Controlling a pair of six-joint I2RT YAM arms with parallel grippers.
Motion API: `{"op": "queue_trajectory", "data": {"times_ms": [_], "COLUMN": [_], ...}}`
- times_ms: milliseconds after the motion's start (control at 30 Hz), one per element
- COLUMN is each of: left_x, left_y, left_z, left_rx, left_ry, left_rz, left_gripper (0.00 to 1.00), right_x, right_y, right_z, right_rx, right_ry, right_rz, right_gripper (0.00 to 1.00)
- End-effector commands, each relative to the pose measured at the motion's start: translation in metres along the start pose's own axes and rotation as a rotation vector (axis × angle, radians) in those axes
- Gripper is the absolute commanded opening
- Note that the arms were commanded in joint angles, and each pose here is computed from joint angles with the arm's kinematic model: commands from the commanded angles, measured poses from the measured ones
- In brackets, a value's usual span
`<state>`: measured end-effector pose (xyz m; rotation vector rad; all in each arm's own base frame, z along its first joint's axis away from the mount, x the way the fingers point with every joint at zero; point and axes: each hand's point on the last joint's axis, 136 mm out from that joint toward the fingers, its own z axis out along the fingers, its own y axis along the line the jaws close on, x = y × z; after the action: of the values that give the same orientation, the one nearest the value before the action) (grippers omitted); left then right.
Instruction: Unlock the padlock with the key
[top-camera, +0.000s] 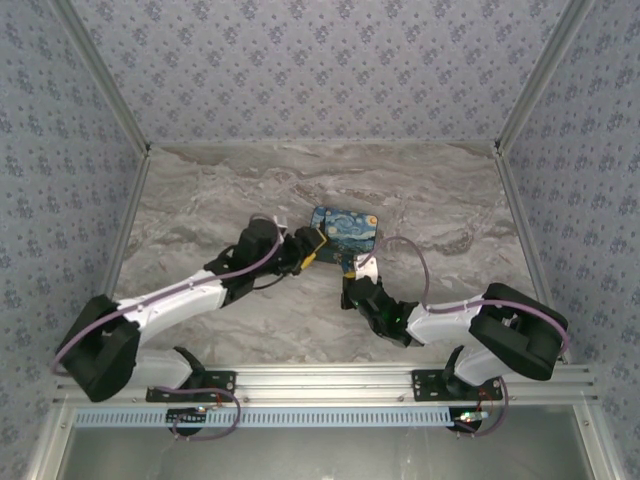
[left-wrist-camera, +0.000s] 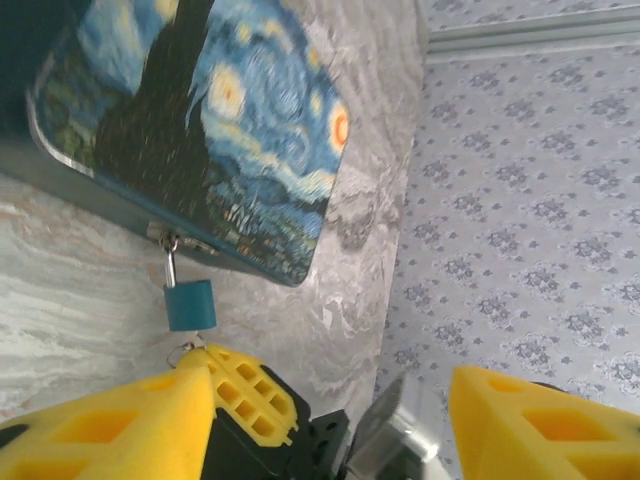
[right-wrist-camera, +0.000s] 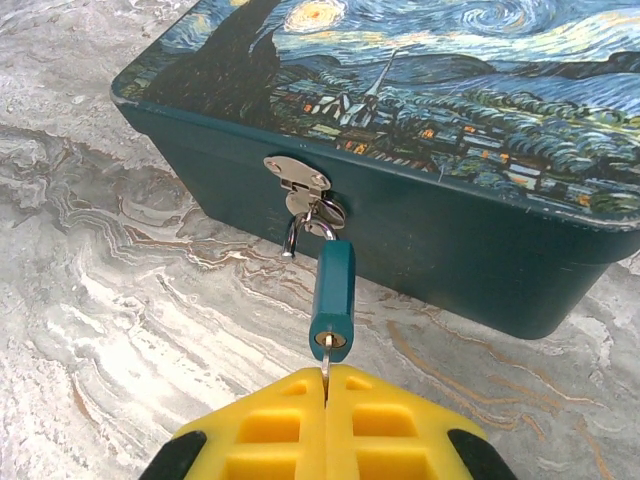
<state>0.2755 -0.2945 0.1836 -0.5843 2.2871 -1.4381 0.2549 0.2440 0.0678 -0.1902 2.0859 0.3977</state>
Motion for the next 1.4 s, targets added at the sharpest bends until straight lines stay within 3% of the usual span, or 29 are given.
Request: {"op": "queue_trajectory", "data": {"times_ms": [0, 167, 333, 467, 767, 1033, 1367], "left_x": [-0.019, -0.048, -0.066, -0.075, -0.101, -0.116, -0.124], "left_y": [-0.018, -0.051, -0.119, -0.138, -0.086, -0.046, -0.013], "left_z": [-0.023, -0.047, -0.066, -0.077, -0.073, -0.055, 0.004], "left_rx": [-0.011, 0.044, 0.232, 0.21, -0.129, -0.286, -0.354], "left_ry": [-0.049, -0.121, -0.221, -0.284, -0.225, -0.143, 0.026], "left_rz": [0.042, 0.088, 0.275, 0.437, 0.586, 0.695, 0.782], "left_gripper": [0.67, 0.72, 0.76, 0.78, 0.81, 0.83, 0.86], "right_x": [0.008, 0.006, 0.005, 0.004, 0.005, 0.006, 0.013], "right_y": [-0.008, -0.007, -0.006, -0.005, -0.002, 0.004, 0.006], "right_z": [0.002, 0.002, 0.003, 0.003, 0.005, 0.007, 0.01], "right_rx": [0.022, 0.015, 0.013, 0.01, 0.002, -0.016, -0.028], "right_ry": [0.015, 0.014, 0.014, 0.014, 0.018, 0.03, 0.04], "right_rz": [0.039, 0.05, 0.054, 0.061, 0.103, 0.117, 0.137], "right_gripper": [0.0, 0.0, 0.0, 0.0, 0.0, 0.0, 0.0]}}
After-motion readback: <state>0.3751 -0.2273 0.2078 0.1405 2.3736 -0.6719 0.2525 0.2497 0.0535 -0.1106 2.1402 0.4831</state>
